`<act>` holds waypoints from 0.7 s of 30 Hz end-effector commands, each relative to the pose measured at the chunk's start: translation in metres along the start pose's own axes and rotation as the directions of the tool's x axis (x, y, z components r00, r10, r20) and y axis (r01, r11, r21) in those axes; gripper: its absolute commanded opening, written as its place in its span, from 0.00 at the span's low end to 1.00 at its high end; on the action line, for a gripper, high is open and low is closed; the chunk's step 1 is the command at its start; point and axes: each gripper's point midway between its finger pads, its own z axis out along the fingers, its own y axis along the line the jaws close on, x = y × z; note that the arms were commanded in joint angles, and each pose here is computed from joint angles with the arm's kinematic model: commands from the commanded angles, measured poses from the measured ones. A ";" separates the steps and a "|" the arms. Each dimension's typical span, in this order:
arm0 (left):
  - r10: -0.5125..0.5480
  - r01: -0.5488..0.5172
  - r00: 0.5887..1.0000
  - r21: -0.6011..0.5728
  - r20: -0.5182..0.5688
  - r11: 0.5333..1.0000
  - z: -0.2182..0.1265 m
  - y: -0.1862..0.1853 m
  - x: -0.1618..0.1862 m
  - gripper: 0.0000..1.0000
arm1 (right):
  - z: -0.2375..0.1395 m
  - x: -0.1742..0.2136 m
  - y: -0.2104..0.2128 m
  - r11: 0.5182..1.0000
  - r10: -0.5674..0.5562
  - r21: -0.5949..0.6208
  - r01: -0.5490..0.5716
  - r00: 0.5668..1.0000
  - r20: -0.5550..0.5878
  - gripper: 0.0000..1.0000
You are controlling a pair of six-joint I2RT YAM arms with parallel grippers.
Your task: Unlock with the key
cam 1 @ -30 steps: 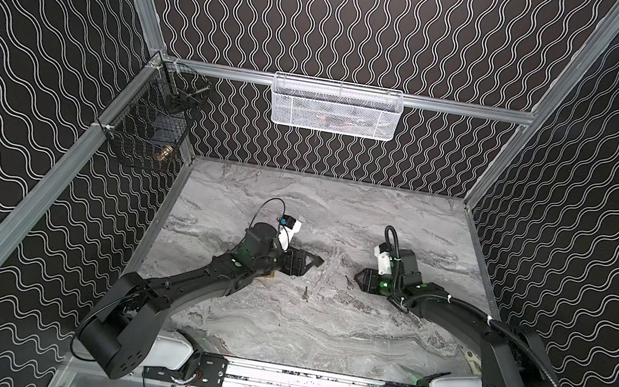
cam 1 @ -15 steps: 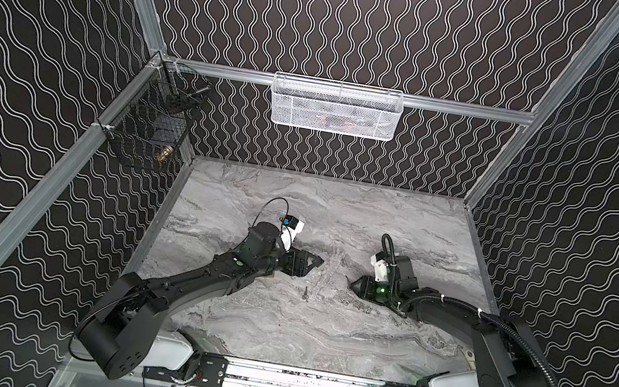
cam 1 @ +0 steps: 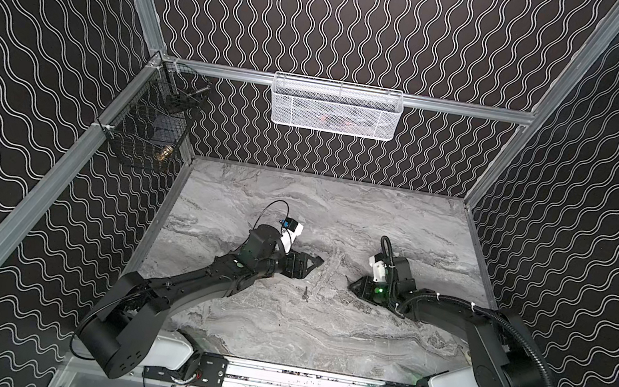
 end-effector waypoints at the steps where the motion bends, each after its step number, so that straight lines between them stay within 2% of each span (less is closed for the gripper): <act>1: 0.023 -0.022 1.000 -0.008 0.016 1.000 -0.001 0.000 -0.003 0.79 | 0.003 -0.005 0.006 0.999 0.013 -0.029 -0.012 1.000 0.014 0.29; 17: 0.028 -0.027 0.999 -0.023 0.024 0.999 -0.002 0.005 0.002 0.80 | 0.009 -0.004 0.004 0.999 0.023 -0.032 -0.023 1.000 -0.003 0.11; 21: 0.056 -0.056 0.998 0.000 0.019 0.998 0.001 0.003 0.003 0.79 | 0.007 -0.006 0.009 0.999 0.009 -0.047 -0.009 1.000 0.002 0.06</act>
